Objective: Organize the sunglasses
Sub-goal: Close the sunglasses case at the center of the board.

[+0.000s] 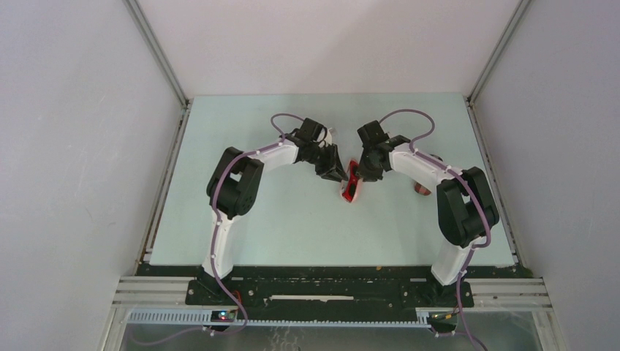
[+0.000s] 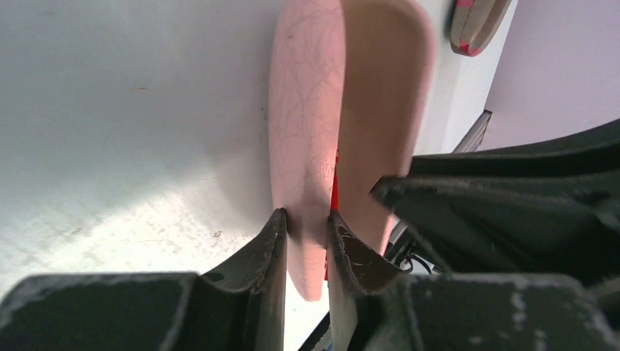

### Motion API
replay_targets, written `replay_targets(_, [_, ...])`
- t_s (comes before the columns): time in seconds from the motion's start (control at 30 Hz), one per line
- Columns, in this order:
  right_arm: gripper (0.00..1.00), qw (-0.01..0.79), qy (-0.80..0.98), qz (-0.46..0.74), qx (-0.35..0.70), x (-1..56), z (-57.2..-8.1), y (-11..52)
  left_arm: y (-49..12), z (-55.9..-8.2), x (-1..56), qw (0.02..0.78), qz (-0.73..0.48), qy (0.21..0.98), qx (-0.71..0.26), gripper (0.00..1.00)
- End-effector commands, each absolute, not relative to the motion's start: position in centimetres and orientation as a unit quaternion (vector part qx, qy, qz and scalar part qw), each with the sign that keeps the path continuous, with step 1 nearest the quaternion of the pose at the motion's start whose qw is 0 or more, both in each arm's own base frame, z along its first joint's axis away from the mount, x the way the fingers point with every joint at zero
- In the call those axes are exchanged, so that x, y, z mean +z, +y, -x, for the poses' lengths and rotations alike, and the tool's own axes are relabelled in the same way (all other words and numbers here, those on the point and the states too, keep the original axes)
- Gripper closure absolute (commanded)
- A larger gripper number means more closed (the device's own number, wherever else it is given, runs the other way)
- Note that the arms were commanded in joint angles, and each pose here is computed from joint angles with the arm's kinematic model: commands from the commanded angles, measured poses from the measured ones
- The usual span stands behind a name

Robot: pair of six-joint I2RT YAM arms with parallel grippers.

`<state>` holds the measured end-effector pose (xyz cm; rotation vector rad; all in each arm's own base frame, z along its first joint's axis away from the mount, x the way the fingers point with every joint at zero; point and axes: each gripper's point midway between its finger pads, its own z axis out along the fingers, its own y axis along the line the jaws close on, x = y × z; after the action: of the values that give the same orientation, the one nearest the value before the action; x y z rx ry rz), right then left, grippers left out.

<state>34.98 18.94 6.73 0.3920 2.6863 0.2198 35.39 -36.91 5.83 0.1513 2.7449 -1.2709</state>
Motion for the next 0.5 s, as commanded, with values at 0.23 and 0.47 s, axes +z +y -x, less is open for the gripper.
replay_targets(0.23, [0.59,0.234,0.934,-0.083,0.256,11.2,-36.8,27.5,-39.8,-33.6,8.5,0.046,-0.099,0.878,-0.466,0.92])
replay_targets(0.47, [0.56,0.24,0.935,-0.079,0.247,12.0,-36.5,26.6,-39.3,-33.5,8.6,0.052,-0.104,0.883,-0.454,0.9])
